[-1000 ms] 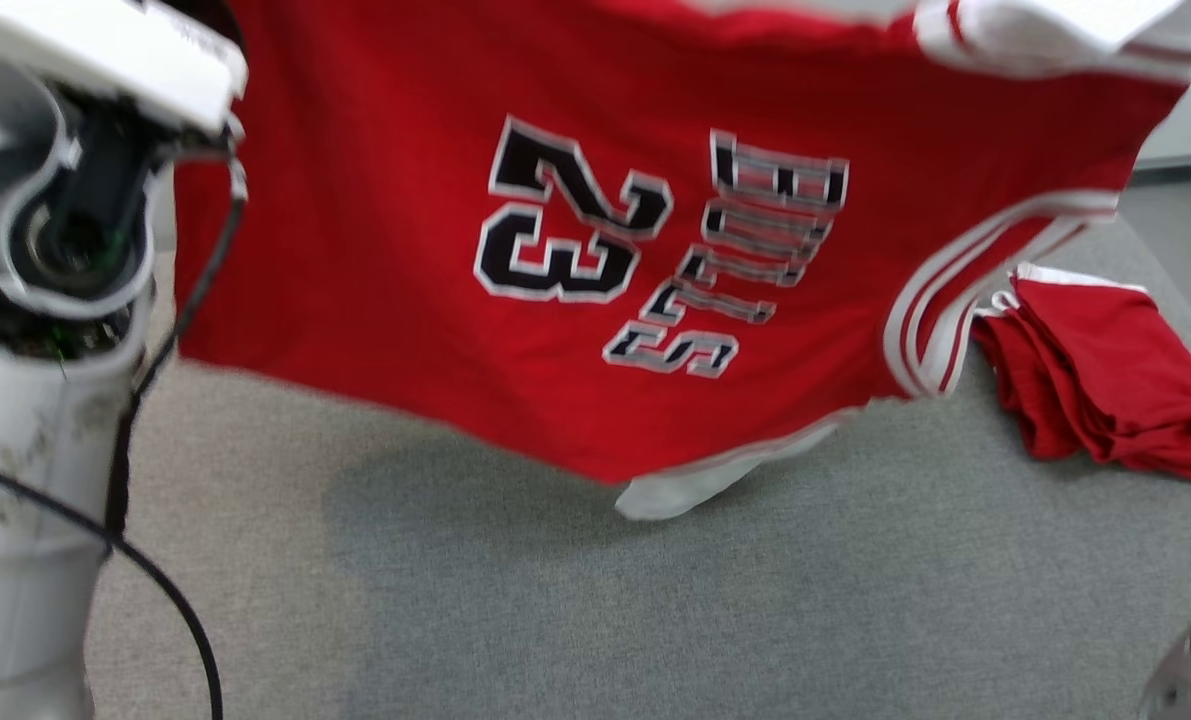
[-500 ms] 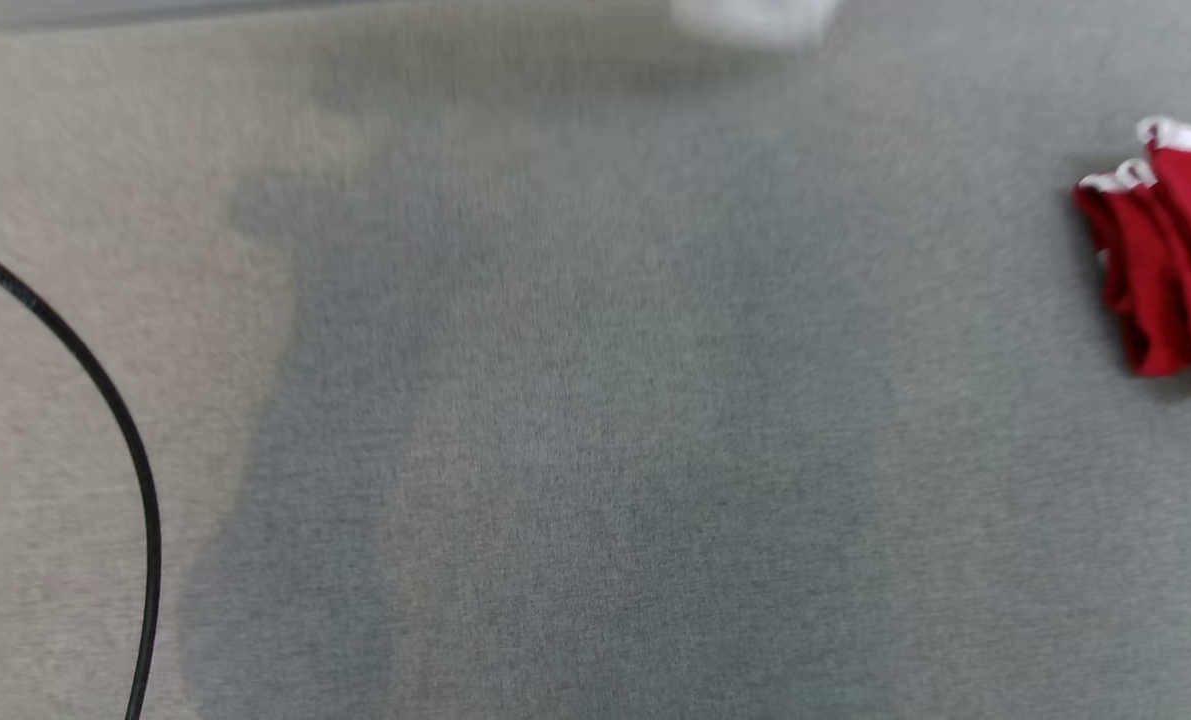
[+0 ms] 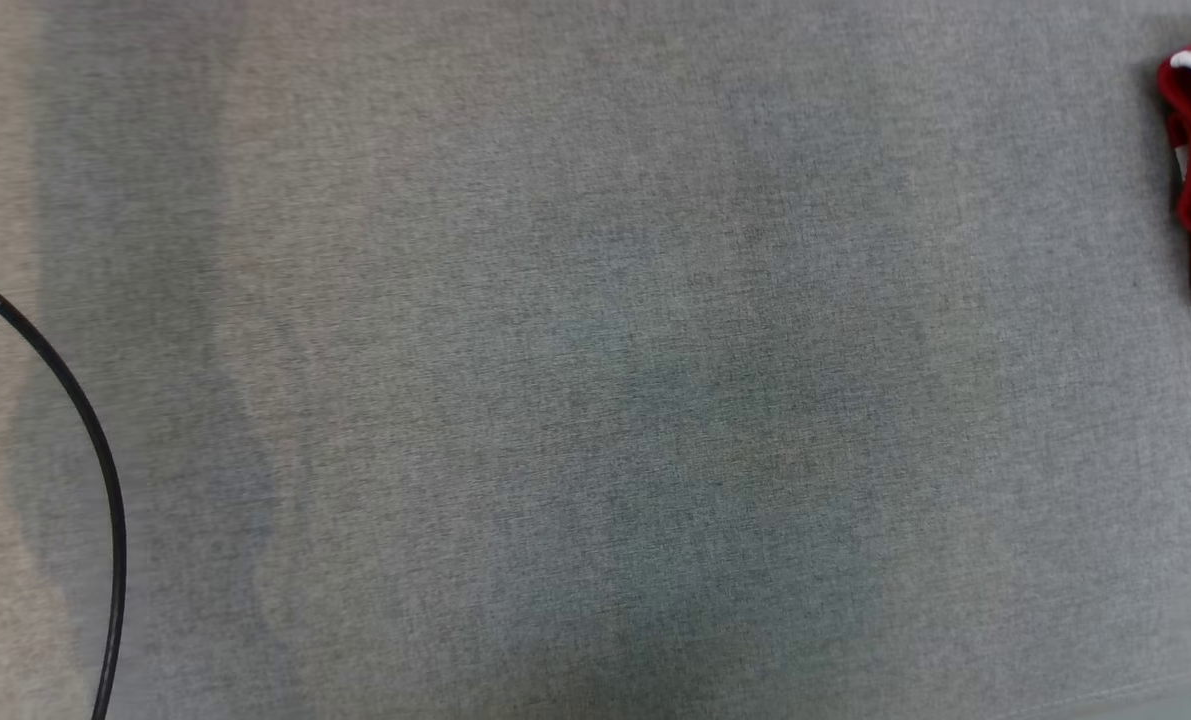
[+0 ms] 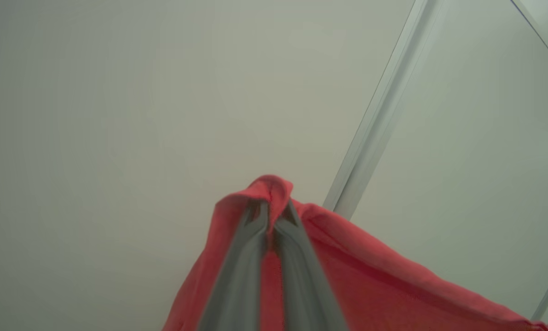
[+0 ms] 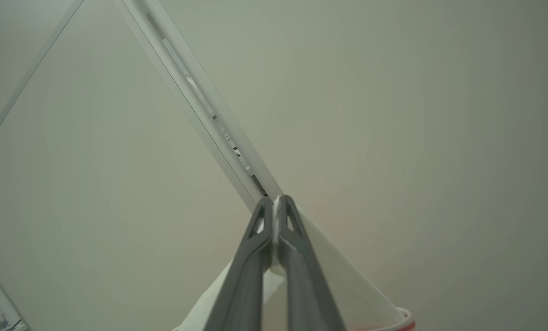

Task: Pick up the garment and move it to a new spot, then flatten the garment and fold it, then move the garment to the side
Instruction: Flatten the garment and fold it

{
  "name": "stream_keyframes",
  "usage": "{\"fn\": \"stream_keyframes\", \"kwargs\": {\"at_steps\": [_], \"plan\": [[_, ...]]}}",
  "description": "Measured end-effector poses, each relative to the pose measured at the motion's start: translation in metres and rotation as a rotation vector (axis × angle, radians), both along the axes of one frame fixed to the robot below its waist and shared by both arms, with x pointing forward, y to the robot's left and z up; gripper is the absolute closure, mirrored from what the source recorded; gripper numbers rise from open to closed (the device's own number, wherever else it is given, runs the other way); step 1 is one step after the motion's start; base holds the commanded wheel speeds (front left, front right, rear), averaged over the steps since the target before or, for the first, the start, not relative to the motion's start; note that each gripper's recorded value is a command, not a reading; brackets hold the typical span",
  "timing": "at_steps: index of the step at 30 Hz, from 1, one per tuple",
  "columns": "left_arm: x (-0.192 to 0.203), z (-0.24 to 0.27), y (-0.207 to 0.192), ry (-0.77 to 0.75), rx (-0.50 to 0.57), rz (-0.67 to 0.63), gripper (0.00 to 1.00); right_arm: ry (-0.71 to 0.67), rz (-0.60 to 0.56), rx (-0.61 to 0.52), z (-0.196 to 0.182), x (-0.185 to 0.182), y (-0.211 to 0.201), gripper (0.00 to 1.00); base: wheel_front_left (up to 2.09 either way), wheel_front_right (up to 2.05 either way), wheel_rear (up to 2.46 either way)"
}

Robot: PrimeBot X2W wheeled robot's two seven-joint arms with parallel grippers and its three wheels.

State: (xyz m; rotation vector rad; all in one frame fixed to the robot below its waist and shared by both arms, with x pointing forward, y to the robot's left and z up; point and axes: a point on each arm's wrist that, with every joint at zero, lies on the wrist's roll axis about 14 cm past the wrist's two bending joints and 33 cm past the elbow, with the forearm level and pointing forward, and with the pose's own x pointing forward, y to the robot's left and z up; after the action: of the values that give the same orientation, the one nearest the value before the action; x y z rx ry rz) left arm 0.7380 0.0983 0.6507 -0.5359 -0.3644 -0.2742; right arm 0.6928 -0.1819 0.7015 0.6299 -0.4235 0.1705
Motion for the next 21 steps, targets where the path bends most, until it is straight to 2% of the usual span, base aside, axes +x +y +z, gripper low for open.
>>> {"fn": "stream_keyframes", "kwargs": {"at_steps": [5, 11, 16, 17, 21], "plan": [[0.005, -0.055, -0.003, 0.088, -0.036, -0.033, 1.0, 0.061, 0.051, -0.031, -0.043, -0.007, 0.005, 1.0, 0.0, 0.0, 0.0], [-0.025, -0.076, 0.004, 0.133, -0.099, -0.059, 1.0, 0.111, 0.115, 0.007, -0.075, -0.043, 0.002, 1.0, 0.0, 0.0, 0.0], [-0.069, -0.103, 0.017, 0.205, -0.111, -0.089, 1.0, 0.206, 0.156, 0.065, -0.115, -0.089, -0.004, 1.0, 0.0, 0.0, 0.0], [-0.093, -0.111, 0.017, 0.235, -0.131, -0.124, 1.0, 0.243, 0.165, 0.113, -0.13, -0.111, -0.006, 1.0, 0.0, 0.0, 0.0], [-0.15, -0.135, 0.022, 0.315, -0.153, -0.158, 1.0, 0.324, 0.178, 0.188, -0.158, -0.16, -0.009, 1.0, 0.0, 0.0, 0.0]]}}
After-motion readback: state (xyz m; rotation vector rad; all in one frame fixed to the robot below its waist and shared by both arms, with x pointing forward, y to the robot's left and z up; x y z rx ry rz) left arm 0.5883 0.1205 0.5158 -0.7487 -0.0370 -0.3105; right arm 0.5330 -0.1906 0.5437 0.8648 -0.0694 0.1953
